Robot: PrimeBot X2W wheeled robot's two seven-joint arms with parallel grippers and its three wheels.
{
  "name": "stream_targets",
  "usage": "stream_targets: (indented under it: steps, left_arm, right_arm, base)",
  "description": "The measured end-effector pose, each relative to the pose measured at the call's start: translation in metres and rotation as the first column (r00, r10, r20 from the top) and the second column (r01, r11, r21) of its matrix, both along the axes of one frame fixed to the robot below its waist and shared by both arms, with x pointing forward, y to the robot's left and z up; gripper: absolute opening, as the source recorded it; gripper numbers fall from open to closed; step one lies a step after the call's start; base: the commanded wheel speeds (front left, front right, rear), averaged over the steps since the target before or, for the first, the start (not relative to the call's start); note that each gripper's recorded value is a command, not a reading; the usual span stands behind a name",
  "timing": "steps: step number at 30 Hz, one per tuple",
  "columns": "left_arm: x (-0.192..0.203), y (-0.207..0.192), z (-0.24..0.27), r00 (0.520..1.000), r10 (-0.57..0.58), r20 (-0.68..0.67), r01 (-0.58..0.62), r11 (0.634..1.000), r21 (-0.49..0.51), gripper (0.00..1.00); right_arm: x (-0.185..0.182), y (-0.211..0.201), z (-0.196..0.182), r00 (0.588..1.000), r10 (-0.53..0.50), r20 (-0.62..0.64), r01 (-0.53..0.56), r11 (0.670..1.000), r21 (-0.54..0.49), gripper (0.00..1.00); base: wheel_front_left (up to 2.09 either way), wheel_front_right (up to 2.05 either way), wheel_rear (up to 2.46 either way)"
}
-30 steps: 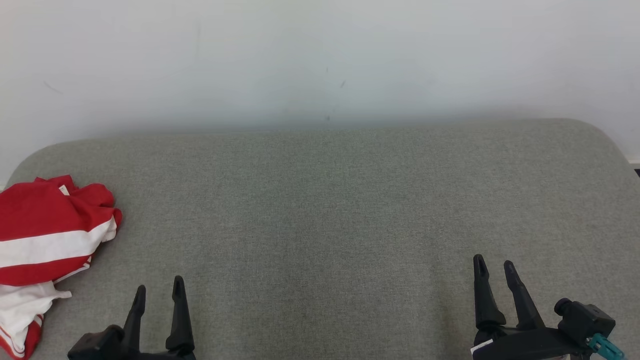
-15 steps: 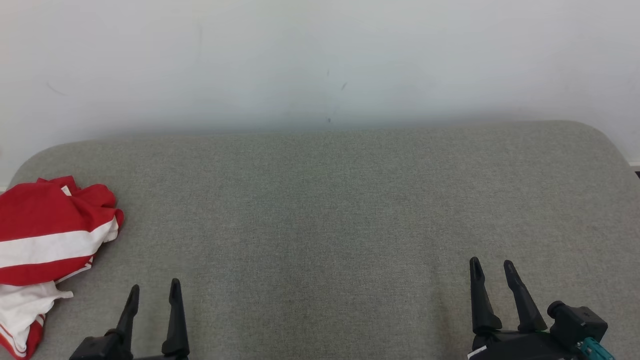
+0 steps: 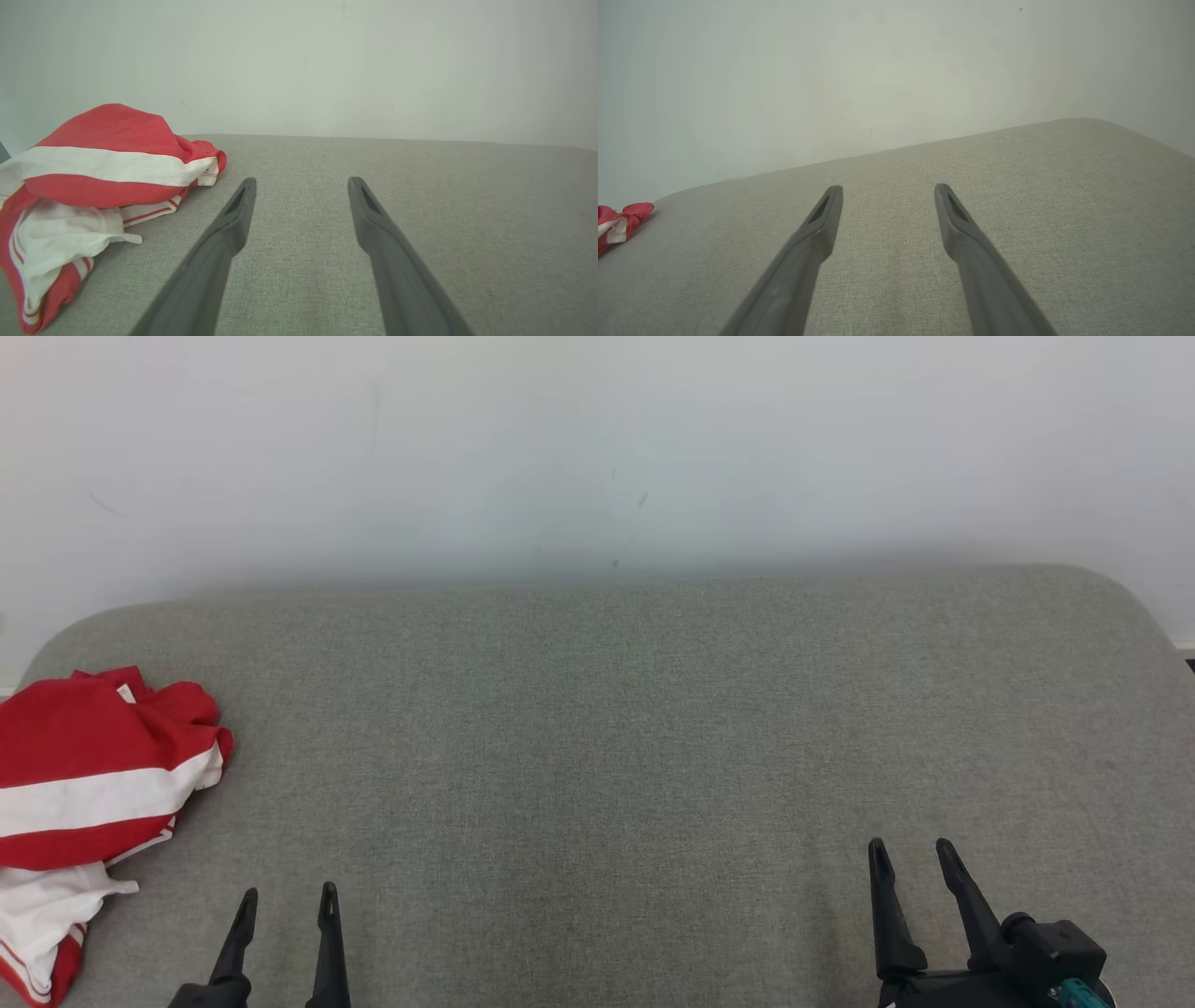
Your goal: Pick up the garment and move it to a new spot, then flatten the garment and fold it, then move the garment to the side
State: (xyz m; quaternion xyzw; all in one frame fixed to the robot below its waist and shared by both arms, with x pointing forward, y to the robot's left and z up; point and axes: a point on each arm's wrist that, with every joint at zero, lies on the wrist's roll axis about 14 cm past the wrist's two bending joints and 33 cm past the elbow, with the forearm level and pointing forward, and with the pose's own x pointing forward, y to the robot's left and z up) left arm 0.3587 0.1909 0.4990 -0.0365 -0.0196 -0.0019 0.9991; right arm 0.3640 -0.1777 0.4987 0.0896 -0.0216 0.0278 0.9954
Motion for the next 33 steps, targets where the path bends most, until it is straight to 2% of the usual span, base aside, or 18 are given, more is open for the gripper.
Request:
stream_targets:
  steps: [17, 28, 33]
  left_arm:
    - [-0.004, -0.007, 0.0, 0.999, -0.041, 0.015, 0.039, 0.995, 0.087, 1.0]
    - [-0.006, -0.004, -0.008, 1.0, -0.02, -0.018, 0.021, 0.998, 0.063, 1.0]
    - [-0.003, -0.009, 0.002, 1.0, -0.027, 0.013, 0.027, 0.998, 0.061, 1.0]
  right_arm:
    - [-0.004, 0.004, -0.012, 0.999, 0.025, -0.023, -0.027, 0.992, -0.122, 1.0]
    - [-0.004, 0.004, -0.013, 0.999, 0.022, -0.025, -0.024, 0.993, -0.116, 1.0]
    - [-0.003, 0.002, -0.008, 1.0, 0.014, -0.01, -0.015, 0.995, -0.1, 1.0]
  base:
    - [0.0, 0.0, 0.0]
    - [0.0, 0.0, 0.0]
    - [0.0, 0.0, 0.0]
